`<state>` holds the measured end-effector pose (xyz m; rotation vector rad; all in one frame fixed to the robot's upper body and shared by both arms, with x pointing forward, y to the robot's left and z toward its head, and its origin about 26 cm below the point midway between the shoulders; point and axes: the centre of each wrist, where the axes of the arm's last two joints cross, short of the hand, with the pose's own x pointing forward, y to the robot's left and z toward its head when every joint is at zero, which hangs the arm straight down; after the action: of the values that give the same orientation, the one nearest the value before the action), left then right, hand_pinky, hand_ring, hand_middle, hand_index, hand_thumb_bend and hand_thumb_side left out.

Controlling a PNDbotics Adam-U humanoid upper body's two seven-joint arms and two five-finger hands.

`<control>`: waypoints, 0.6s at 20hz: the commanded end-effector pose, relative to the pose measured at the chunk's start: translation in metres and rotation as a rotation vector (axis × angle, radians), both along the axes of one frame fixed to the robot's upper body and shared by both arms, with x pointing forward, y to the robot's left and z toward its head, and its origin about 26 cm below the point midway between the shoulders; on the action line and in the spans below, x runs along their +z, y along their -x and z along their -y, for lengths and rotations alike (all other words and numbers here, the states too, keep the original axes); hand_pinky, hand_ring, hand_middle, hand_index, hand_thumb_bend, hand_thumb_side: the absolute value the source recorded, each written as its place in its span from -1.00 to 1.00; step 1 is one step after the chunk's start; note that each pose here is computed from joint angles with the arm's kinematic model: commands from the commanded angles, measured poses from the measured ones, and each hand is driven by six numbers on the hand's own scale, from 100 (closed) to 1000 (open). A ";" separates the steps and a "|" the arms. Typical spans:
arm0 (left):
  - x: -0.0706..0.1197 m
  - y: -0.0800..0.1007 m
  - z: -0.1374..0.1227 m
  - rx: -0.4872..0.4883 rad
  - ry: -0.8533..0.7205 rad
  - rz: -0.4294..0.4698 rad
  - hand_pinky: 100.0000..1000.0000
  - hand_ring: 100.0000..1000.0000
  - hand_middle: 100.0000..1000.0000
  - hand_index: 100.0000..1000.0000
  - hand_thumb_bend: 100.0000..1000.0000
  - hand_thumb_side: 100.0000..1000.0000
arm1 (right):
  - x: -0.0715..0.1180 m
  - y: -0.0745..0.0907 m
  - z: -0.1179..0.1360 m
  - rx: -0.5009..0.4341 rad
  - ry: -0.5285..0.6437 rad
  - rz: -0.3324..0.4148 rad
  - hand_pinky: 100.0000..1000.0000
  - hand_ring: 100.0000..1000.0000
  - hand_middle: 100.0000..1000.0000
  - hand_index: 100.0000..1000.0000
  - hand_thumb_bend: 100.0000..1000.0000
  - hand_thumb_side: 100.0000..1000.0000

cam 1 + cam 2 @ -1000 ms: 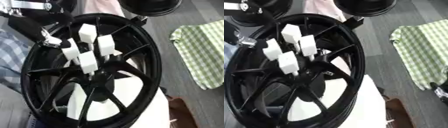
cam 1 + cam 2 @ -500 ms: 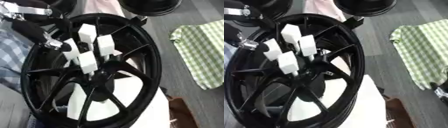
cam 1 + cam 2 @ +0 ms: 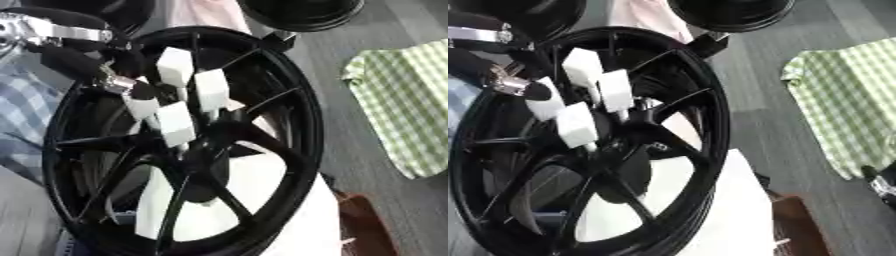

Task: Pull the pin out of the wheel hub.

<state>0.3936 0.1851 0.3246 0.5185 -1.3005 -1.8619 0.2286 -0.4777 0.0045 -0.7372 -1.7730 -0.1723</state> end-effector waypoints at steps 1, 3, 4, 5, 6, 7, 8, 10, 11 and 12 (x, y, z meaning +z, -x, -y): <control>0.011 0.001 -0.002 0.005 -0.013 0.036 0.72 0.55 0.13 0.61 0.24 0.54 | 0.010 0.000 0.007 -0.002 0.033 0.008 0.27 0.38 0.18 0.57 0.28 -0.70; 0.010 0.000 -0.003 0.007 -0.016 0.036 0.71 0.55 0.12 0.61 0.19 0.46 | 0.010 0.000 0.007 -0.002 0.032 0.009 0.27 0.38 0.18 0.57 0.28 -0.70; 0.010 0.000 -0.004 0.007 -0.017 0.036 0.71 0.54 0.12 0.60 0.17 0.39 | 0.010 0.000 0.007 -0.003 0.032 0.009 0.27 0.38 0.18 0.57 0.28 -0.70; 0.010 0.000 -0.004 0.007 -0.019 0.035 0.70 0.54 0.11 0.60 0.15 0.34 | 0.010 0.000 0.007 -0.002 0.032 0.009 0.27 0.38 0.18 0.57 0.28 -0.70; 0.009 0.000 -0.004 0.008 -0.021 0.033 0.69 0.53 0.11 0.60 0.13 0.31 | 0.010 0.000 0.007 -0.002 0.032 0.009 0.27 0.38 0.18 0.57 0.28 -0.70; 0.009 -0.001 -0.004 0.009 -0.022 0.031 0.69 0.53 0.10 0.60 0.12 0.30 | 0.009 0.000 0.007 -0.002 0.031 0.009 0.27 0.38 0.18 0.57 0.28 -0.70; 0.009 -0.001 -0.004 0.011 -0.023 0.029 0.68 0.53 0.09 0.59 0.09 0.27 | 0.009 0.000 0.007 -0.002 0.031 0.009 0.27 0.38 0.18 0.57 0.28 -0.70; 0.008 -0.002 -0.005 0.016 -0.023 0.024 0.66 0.51 0.07 0.58 0.04 0.26 | 0.009 0.000 0.006 -0.001 0.030 0.008 0.27 0.38 0.18 0.57 0.28 -0.70; 0.008 -0.003 -0.004 0.018 -0.023 0.021 0.65 0.51 0.06 0.58 0.02 0.26 | 0.009 0.000 0.006 -0.001 0.030 0.008 0.27 0.38 0.18 0.57 0.28 -0.70; 0.007 -0.003 -0.004 0.020 -0.023 0.018 0.64 0.50 0.05 0.57 0.00 0.25 | 0.009 0.000 0.006 -0.001 0.030 0.008 0.27 0.38 0.18 0.57 0.28 -0.70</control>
<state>0.3983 0.1861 0.3205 0.5261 -1.2707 -1.8697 0.2287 -0.4774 0.0042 -0.7359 -1.7725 -0.1711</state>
